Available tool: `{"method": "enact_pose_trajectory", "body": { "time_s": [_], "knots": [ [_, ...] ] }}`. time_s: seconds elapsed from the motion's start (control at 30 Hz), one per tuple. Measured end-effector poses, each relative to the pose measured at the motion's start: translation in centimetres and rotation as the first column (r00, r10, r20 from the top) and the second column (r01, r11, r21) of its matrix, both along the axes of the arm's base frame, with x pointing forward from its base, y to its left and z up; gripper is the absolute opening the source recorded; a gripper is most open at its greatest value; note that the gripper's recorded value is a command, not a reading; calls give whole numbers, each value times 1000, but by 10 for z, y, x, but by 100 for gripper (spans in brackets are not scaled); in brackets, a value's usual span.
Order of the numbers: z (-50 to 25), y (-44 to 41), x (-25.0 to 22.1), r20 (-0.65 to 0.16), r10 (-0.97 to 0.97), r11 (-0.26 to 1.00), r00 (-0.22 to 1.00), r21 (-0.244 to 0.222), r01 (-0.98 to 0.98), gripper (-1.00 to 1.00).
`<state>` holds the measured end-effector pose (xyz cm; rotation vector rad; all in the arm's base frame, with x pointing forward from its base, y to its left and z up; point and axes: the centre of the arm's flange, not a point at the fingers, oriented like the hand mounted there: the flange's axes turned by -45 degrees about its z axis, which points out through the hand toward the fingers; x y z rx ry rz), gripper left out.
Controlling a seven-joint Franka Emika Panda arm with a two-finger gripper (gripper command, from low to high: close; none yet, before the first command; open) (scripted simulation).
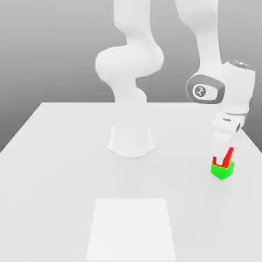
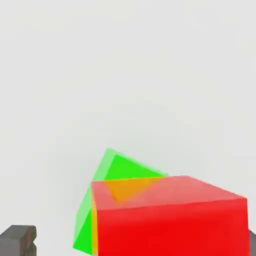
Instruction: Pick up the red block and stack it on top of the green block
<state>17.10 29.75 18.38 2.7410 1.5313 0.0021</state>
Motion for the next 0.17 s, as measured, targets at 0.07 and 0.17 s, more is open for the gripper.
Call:
{"method": "enact_pose_trajectory", "body": {
  "time_s": [0.07, 0.17],
  "knots": [
    [-1, 1, -1, -1, 5, 1000, 1000, 0, -5, 100],
    [20, 2, -1, 3, 7, 1000, 1000, -2, -7, 100]
  ]
}}
